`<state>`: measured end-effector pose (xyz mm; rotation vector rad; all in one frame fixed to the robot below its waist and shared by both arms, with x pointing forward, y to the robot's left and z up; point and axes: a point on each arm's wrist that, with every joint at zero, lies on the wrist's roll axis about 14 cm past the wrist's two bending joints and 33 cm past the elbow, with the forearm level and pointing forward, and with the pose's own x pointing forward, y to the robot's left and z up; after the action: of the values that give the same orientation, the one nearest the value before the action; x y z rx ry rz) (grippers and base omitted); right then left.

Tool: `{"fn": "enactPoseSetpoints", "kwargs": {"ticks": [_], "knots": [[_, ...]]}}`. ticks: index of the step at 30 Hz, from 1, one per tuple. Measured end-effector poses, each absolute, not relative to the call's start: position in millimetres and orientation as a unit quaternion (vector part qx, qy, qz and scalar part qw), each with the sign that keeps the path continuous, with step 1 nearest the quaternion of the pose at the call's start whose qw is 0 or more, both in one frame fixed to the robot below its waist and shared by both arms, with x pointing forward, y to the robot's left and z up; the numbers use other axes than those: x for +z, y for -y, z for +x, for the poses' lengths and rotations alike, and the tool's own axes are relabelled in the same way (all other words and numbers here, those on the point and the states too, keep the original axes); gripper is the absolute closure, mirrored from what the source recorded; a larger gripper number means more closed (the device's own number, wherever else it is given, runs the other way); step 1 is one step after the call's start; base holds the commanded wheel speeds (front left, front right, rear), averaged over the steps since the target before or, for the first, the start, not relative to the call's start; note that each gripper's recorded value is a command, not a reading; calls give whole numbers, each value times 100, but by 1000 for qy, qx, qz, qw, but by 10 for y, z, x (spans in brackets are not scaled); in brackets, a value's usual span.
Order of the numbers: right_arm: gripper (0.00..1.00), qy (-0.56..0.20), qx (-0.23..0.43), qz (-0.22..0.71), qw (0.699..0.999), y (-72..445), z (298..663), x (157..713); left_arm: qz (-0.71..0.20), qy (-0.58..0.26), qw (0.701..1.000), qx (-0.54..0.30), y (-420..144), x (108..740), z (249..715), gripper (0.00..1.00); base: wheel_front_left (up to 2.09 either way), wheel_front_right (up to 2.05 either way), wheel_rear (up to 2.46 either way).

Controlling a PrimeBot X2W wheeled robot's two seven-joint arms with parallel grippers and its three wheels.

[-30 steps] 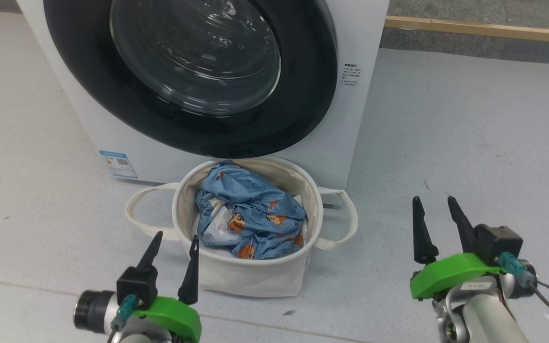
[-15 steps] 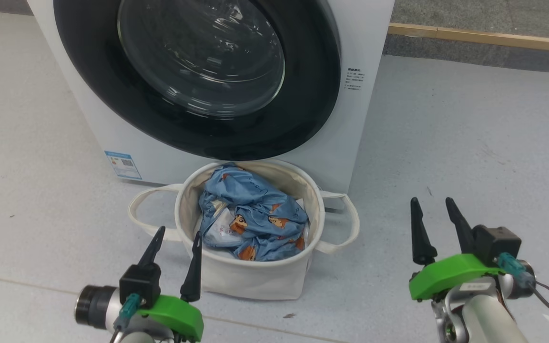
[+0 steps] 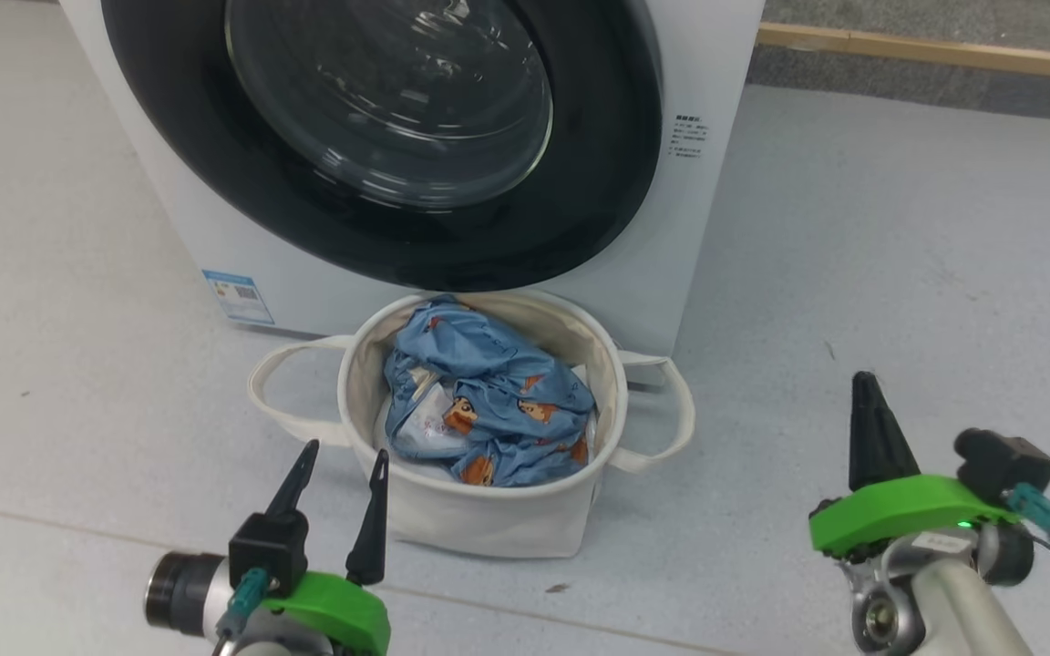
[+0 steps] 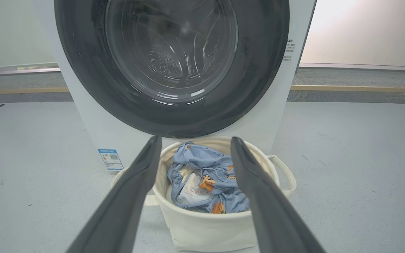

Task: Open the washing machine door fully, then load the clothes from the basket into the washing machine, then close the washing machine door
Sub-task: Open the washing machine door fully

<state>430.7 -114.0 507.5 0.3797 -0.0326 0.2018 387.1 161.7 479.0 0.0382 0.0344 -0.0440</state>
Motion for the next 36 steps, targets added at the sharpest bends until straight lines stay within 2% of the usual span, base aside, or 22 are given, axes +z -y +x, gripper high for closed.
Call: {"fn": "enactPoseSetpoints", "kwargs": {"ticks": [5, 8, 12, 20, 26, 30, 33, 36], "knots": [[100, -7, 69, 298, 952, 1177, 4450, 4956, 17, -27, 999, -21, -1631, 4724, 3896, 0, 0, 0, 0], [100, -23, 45, 398, 916, 1157, 4643, 4905, 17, -30, 999, -24, -1625, 4701, 3953, 0, 0, 0, 0], [100, -36, 41, 449, 892, 1037, 4969, 4920, 19, -33, 999, -23, -1642, 4671, 4060, 0, 0, 0, 0], [100, -64, 79, 485, 868, 726, 5747, 5058, 10, -44, 999, -24, -1664, 4551, 4359, 0, 0, 0, 0], [100, -88, 103, 476, 869, 627, 6204, 4922, -6, -52, 999, -16, -1719, 4451, 4560, 0, 0, 0, 0], [100, -114, 134, 501, 847, 370, 6393, 4829, -2, -63, 998, 6, -1865, 4350, 4612, 0, 0, 0, 0], [100, -127, 168, 540, 815, 113, 6535, 4855, -2, -78, 997, 19, -1964, 4232, 4617, 0, 0, 0, 0], [100, -126, 177, 541, 812, 91, 6622, 4816, -1, -88, 996, 30, -2032, 4160, 4595, 0, 0, 0, 0]]}}
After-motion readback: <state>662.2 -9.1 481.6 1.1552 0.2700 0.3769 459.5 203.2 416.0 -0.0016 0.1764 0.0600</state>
